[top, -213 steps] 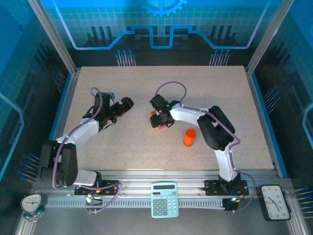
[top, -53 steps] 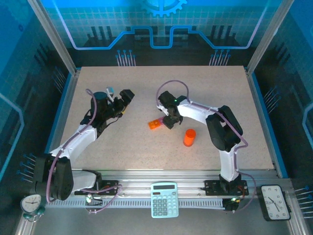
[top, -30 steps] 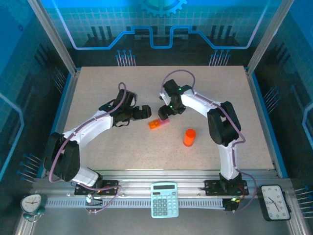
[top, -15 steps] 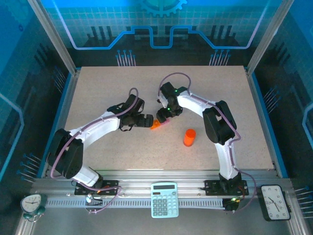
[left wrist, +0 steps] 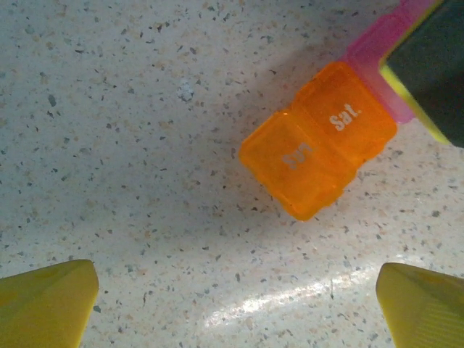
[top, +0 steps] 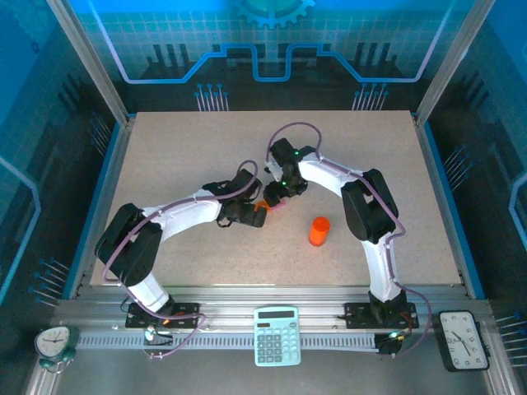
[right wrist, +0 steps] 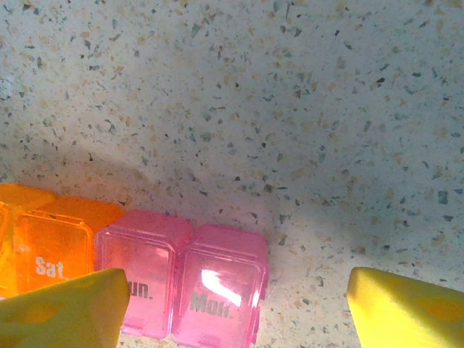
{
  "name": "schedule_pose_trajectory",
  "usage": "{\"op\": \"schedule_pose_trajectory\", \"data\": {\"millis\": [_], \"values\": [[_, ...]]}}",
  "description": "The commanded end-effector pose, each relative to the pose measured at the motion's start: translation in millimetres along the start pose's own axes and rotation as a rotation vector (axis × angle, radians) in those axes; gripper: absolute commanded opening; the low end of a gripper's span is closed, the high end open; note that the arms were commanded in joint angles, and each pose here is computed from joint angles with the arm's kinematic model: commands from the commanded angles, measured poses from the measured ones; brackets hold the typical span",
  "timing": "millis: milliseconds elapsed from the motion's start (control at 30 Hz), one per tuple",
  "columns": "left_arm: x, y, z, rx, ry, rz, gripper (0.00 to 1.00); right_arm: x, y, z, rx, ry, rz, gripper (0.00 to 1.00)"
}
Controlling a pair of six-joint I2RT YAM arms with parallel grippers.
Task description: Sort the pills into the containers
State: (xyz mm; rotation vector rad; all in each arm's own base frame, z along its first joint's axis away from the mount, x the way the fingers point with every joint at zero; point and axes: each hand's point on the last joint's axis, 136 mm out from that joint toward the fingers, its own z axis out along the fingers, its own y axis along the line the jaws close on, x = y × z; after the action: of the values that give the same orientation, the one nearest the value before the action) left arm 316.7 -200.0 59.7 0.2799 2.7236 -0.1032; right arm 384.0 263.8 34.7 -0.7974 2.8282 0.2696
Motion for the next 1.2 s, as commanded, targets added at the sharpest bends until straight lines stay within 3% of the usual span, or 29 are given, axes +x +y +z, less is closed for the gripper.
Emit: {"op": "schedule_pose_trajectory", "data": {"millis": [0, 667, 1167], "values": [[-13.1, 0.1, -0.2, -0.028, -0.023, 0.024, 0.99, 16.0, 2.1, 13.0, -0.001, 0.057, 0.003, 0.80], [-18.5, 5.5, 21.8, -0.074, 0.007, 0.036, 0.99, 23.4, 1.5, 22.1, -0.001, 0.077, 0.004, 0.79], [-33.8, 30.5, 13.7, -0.083, -0.024, -0.027, 0.99, 27.5, 0.2, 25.2, 0.004, 0.090, 0.002, 0.79]]}}
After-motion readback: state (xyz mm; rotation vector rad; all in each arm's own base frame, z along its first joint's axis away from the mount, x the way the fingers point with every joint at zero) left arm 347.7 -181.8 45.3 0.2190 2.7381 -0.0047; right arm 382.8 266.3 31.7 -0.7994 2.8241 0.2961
